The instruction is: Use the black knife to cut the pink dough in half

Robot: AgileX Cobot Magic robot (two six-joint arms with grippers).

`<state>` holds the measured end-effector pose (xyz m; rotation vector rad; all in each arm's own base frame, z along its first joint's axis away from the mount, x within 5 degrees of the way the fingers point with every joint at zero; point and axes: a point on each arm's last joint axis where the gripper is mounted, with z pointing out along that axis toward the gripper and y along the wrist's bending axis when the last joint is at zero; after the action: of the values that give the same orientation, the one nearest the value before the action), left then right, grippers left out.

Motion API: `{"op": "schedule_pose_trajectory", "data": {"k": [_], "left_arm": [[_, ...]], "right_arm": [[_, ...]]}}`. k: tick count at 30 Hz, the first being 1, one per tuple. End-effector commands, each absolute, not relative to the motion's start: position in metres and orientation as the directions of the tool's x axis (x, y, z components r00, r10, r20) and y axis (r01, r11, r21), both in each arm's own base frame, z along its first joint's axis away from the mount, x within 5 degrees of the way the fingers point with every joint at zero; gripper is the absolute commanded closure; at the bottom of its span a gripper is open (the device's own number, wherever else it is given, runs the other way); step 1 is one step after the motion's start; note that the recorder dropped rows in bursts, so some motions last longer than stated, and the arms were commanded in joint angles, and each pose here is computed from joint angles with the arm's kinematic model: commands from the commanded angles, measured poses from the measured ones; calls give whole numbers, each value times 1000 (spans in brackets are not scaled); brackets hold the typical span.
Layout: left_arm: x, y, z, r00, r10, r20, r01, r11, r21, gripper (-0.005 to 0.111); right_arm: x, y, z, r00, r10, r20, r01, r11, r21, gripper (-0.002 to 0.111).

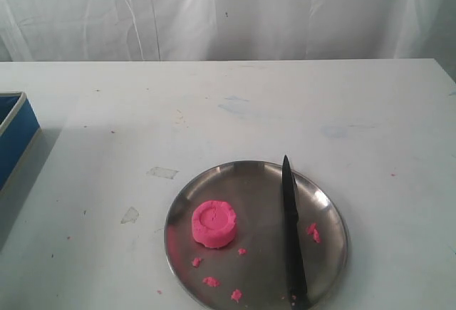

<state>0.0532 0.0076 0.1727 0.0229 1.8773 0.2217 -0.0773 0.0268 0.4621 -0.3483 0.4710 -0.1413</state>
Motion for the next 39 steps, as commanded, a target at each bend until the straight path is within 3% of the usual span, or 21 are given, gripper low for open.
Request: {"op": "schedule_pose_trajectory", "data": {"k": [1, 5, 8, 12, 15, 22, 32, 39], "left_arm": [[53, 7, 172, -306, 118, -945, -95, 984, 153, 107], [53, 7, 172, -306, 118, -945, -95, 984, 153, 107], [53, 7, 172, -307, 118, -944, -95, 984, 153, 107], [53, 7, 172, -307, 118, -944, -95, 984, 153, 107], [53, 7, 172, -307, 118, -944, -95, 984, 153, 107], [53, 7, 172, -307, 118, -944, -95, 984, 153, 107], [53, 7, 172, -307, 118, -944, -95, 984, 153, 107], [53, 7, 172, -306, 118, -945, -95, 984, 153, 107]], "right_arm": [[-34, 11, 463, 717, -319, -620, 157, 940, -302, 108], [28, -16, 430, 329, -293, -898, 267, 941, -209, 108], [68, -28, 396, 43, -221, -974, 320, 927, -196, 108], [102, -25, 370, -85, -183, -979, 263, 944, -199, 108], [119, -21, 357, -165, -69, -984, 222, 970, -105, 108], [149, -4, 325, -438, -131, -889, 54, 984, -172, 108], [182, 73, 279, -635, -384, -670, -480, 876, -47, 108], [199, 107, 246, -761, -477, -439, -553, 831, 56, 108]]}}
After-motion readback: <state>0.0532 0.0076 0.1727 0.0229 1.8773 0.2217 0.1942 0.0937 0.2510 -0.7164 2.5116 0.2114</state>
